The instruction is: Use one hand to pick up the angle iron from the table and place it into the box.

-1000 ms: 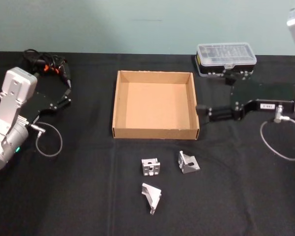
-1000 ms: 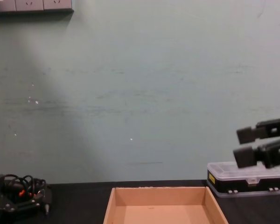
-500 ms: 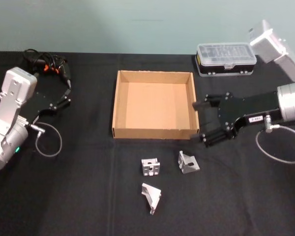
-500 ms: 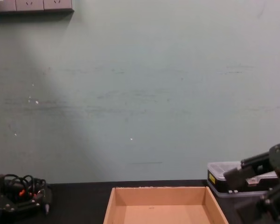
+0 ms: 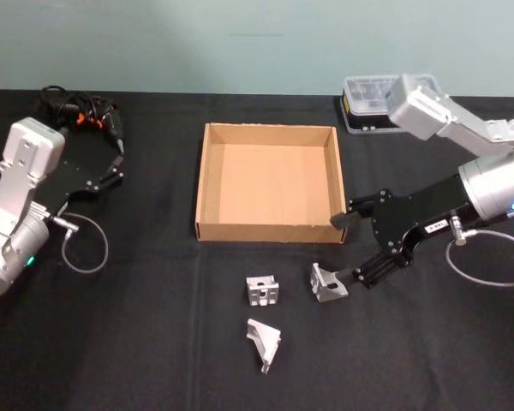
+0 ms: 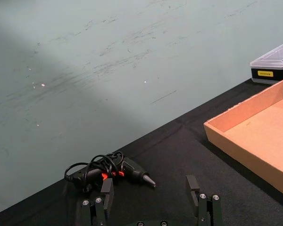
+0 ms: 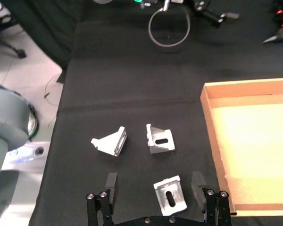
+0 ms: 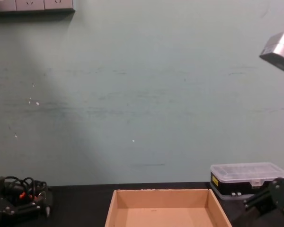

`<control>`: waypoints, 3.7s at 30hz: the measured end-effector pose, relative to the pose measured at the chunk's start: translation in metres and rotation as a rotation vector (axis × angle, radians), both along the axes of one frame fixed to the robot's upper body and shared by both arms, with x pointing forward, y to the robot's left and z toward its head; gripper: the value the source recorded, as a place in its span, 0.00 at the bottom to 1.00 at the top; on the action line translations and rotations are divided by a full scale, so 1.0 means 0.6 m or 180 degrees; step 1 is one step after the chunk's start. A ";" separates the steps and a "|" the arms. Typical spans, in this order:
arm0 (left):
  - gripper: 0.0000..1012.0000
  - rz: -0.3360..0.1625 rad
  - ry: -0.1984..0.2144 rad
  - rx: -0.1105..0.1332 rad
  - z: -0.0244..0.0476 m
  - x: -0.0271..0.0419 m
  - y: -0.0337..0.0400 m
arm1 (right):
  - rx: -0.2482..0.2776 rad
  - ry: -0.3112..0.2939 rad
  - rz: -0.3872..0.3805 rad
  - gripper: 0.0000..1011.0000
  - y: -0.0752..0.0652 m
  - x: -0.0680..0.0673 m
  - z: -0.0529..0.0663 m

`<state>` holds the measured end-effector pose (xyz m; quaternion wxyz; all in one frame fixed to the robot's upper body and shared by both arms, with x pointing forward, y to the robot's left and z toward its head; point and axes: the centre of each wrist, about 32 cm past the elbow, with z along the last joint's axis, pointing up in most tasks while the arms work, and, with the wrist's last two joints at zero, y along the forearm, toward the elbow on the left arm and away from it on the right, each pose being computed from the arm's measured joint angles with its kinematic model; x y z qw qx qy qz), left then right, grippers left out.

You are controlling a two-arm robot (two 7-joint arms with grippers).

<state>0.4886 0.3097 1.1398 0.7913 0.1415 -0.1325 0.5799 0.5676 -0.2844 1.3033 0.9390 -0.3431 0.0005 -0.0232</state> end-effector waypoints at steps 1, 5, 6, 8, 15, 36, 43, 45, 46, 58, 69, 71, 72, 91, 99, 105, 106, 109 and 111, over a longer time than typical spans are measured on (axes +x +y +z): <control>0.99 0.0000 0.0000 0.0000 0.000 0.000 0.000 | -0.0031 0.0007 0.0032 0.99 0.002 0.003 0.000; 0.99 0.0000 0.0000 0.0000 0.000 0.000 0.000 | -0.0111 0.0029 0.0117 0.99 0.011 0.009 -0.002; 0.99 0.0000 0.0000 0.0000 0.000 0.000 0.000 | -0.0128 0.0035 0.0134 0.99 0.012 0.011 -0.003; 0.99 0.0000 0.0000 0.0000 0.000 0.000 0.000 | -0.0174 0.0045 0.0171 0.99 0.017 0.015 -0.005; 0.99 0.0000 0.0000 0.0000 0.000 0.000 0.000 | -0.0358 0.0047 0.0305 0.99 0.036 0.028 -0.010; 0.99 0.0000 0.0000 0.0000 0.000 0.000 0.000 | -0.0600 0.0060 0.0576 0.99 0.086 0.067 -0.026; 0.99 0.0000 0.0000 0.0000 0.000 0.000 0.000 | -0.0699 0.0076 0.0644 0.99 0.094 0.076 -0.027; 0.99 0.0000 0.0000 0.0000 0.000 0.000 0.000 | -0.0717 0.0074 0.0661 0.99 0.095 0.077 -0.027; 0.99 0.0000 0.0000 0.0000 0.000 0.000 0.000 | -0.0729 0.0073 0.0670 0.99 0.096 0.078 -0.028; 0.99 0.0000 0.0000 0.0000 0.000 0.000 0.000 | -0.0789 0.0083 0.0749 0.99 0.106 0.087 -0.036; 0.99 0.0000 0.0000 0.0000 0.000 0.000 0.000 | -0.0814 0.0079 0.0778 0.99 0.113 0.092 -0.044; 0.99 0.0000 0.0000 0.0000 0.000 0.000 0.000 | -0.0821 0.0074 0.0782 0.99 0.114 0.093 -0.045; 0.99 0.0000 0.0000 0.0000 0.000 0.000 0.000 | -0.0823 0.0073 0.0783 0.99 0.114 0.093 -0.045; 0.99 0.0000 0.0000 0.0000 0.000 0.000 0.000 | -0.0881 0.0056 0.0809 0.94 0.116 0.097 -0.048; 0.99 0.0000 0.0000 0.0000 0.000 0.000 0.000 | -0.0867 0.0046 0.0816 0.75 0.116 0.098 -0.052; 0.99 0.0000 0.0000 0.0000 0.000 0.000 0.000 | -0.0864 0.0043 0.0819 0.56 0.116 0.099 -0.052; 0.99 0.0000 0.0000 0.0000 0.000 0.000 0.000 | -0.0864 0.0041 0.0818 0.51 0.117 0.099 -0.052; 0.99 0.0000 0.0000 0.0000 0.000 0.000 0.000 | -0.0864 0.0038 0.0817 0.47 0.117 0.099 -0.052; 0.99 0.0000 0.0000 0.0000 0.000 0.000 0.000 | -0.0862 0.0038 0.0813 0.47 0.117 0.098 -0.051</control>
